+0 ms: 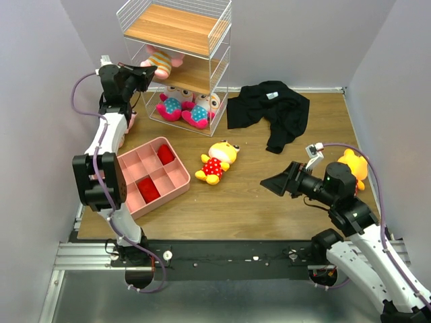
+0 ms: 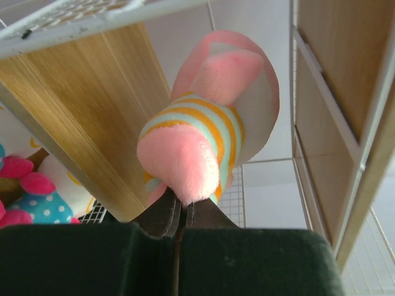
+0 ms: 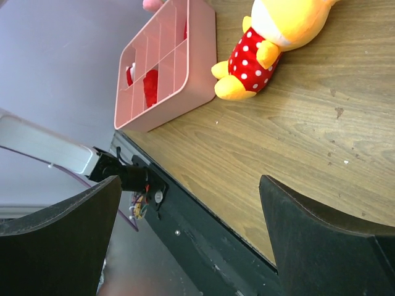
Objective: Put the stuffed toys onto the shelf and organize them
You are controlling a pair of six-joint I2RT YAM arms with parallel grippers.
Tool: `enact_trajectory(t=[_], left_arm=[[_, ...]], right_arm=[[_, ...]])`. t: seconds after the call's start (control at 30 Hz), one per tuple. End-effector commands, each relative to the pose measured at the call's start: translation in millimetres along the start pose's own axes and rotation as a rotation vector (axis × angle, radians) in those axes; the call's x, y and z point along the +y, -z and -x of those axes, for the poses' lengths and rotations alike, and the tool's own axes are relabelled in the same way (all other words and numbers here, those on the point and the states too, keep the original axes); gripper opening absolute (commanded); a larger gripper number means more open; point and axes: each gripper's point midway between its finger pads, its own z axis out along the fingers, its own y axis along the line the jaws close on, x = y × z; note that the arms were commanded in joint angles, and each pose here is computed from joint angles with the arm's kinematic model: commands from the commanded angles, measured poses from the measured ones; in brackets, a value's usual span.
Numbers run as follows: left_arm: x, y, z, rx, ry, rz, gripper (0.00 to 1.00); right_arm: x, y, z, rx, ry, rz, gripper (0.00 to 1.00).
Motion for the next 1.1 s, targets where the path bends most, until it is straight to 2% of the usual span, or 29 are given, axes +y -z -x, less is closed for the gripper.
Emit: enact_trajectory(t=[0.0, 0.17, 0.23, 0.27, 0.3, 0.4, 0.6, 0.87, 0.97, 1.0, 1.07], left_arm=[[-13.7, -13.4, 14.4, -0.057, -0.017, -0.04, 0.0], [3.7, -24.5, 15.8, -0.054, -0.005, 0.013, 0.0], [8.9, -24.7, 22.5, -0.1, -0.028, 0.038, 0.0], [8.2, -23.6, 24.6, -0.109, -0.032, 0.041, 0.03], [6.6, -24.8, 24.4, -0.107, -0.037, 0.037, 0.14], [6.5, -29.4, 21.0, -0.08, -0.039, 0.026, 0.38], [12.8, -26.9, 15.9, -0.064, -0.042, 0.042, 0.55], [28.7, -2.0, 10.5, -0.078, -0.002, 0.083, 0.63], [26.2, 8.9, 13.2, -0.087, -0.016, 0.095, 0.7], [26.2, 11.5, 13.2, -0.086, -0.024, 0.101, 0.75], [22.5, 21.0, 17.7, -0.094, -0.045, 0.109, 0.79]], right_arm=[[-5.0, -2.4, 1.7, -0.006, 0.018, -0.022, 1.0], [-5.9, -0.8, 2.6, -0.013, 0.024, -0.03, 1.0], [-6.8, 0.1, 2.1, -0.015, 0.025, -0.034, 1.0], [-6.7, 0.8, 2.6, -0.019, 0.028, -0.034, 1.0], [-6.7, 1.5, 3.4, -0.023, 0.026, -0.037, 1.0], [-3.9, 3.7, 5.6, -0.029, 0.032, -0.036, 1.0], [-2.6, 8.1, 8.2, -0.041, 0.04, -0.045, 1.0], [6.9, 19.7, 11.5, -0.066, 0.047, -0.03, 1.0], [9.1, 25.4, 11.2, -0.074, 0.052, -0.029, 1.0], [8.2, 26.9, 9.9, -0.072, 0.048, -0.035, 1.0], [10.1, 30.7, 10.4, -0.084, 0.047, -0.03, 1.0]])
